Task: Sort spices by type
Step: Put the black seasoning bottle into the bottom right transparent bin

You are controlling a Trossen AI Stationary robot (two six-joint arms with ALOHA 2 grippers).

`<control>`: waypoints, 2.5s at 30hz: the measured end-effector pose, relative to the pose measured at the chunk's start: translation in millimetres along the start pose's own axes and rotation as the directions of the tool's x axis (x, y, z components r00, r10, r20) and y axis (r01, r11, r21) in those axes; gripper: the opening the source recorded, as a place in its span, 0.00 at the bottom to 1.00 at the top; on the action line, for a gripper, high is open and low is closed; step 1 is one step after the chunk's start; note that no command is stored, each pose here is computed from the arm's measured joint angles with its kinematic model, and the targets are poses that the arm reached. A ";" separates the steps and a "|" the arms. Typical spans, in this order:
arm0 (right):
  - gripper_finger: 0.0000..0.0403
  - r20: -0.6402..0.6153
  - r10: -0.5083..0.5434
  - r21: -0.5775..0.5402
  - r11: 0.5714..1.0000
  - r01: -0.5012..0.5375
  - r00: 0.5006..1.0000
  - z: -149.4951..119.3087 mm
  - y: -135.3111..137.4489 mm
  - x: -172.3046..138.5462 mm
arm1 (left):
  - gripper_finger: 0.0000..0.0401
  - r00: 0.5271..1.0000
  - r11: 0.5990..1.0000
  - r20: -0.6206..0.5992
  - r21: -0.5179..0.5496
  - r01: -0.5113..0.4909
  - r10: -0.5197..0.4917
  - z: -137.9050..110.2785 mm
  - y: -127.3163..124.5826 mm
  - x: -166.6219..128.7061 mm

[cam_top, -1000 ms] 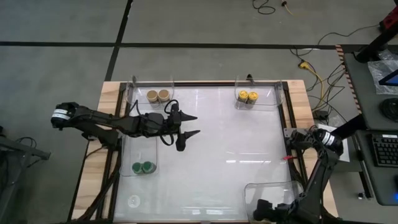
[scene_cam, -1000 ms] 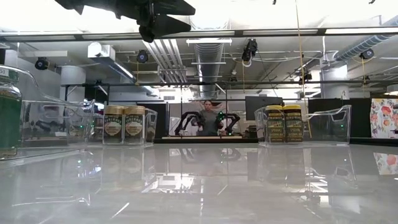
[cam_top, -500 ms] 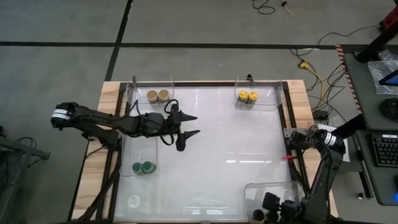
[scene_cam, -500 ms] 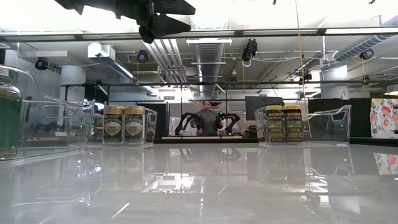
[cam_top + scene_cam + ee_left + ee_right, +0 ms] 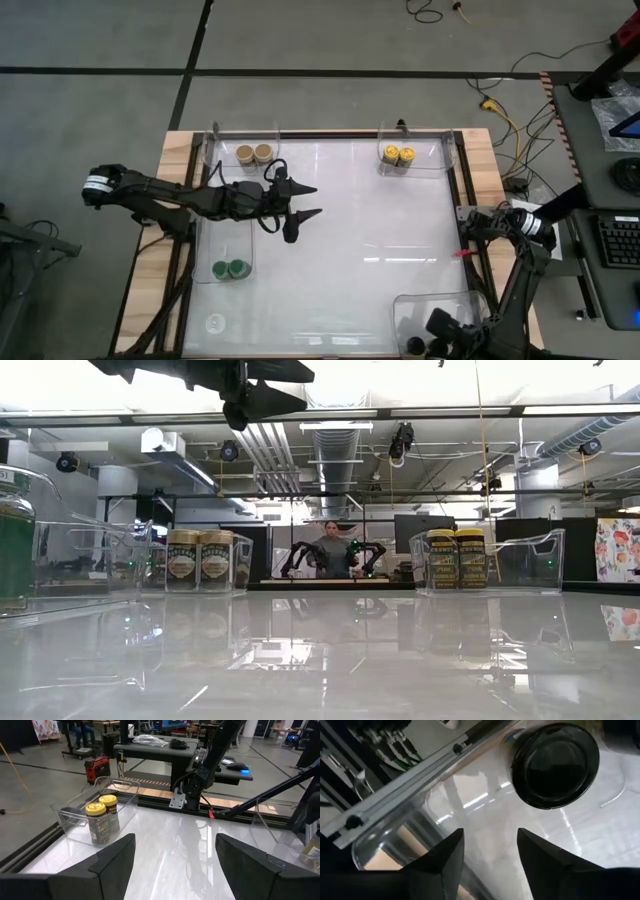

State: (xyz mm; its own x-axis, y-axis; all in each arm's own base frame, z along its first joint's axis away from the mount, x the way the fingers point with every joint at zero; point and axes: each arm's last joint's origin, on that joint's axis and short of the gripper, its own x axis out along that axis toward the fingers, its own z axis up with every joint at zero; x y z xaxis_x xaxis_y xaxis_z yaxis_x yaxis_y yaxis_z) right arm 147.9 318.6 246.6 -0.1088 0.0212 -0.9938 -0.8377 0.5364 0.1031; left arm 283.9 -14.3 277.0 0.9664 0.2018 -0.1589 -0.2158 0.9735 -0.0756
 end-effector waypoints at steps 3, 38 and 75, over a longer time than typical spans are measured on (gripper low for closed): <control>0.39 0.002 0.006 0.040 0.999 -0.006 1.000 0.1 1.7 0.2 | 0.65 1.000 1.000 0.000 -0.005 0.000 0.000 0.0 0.0 0.0; 0.07 0.112 -0.015 0.074 0.997 0.007 0.994 18.2 5.7 11.8 | 0.65 1.000 0.998 -0.001 -0.062 0.001 -0.001 0.0 -0.1 0.0; 0.07 0.062 -0.048 0.108 0.993 0.041 0.997 2.9 3.5 0.6 | 0.65 1.000 0.995 0.006 -0.101 0.004 -0.004 0.7 -0.2 0.0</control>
State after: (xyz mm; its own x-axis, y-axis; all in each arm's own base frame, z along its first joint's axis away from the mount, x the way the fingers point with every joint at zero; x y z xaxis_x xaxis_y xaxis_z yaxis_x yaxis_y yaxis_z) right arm 146.5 322.9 246.2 -0.0346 0.0478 -0.9983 -0.7789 0.6246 0.0569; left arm 284.1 -14.5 277.7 0.9680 0.1988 -0.1532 -0.2246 0.9586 -0.1753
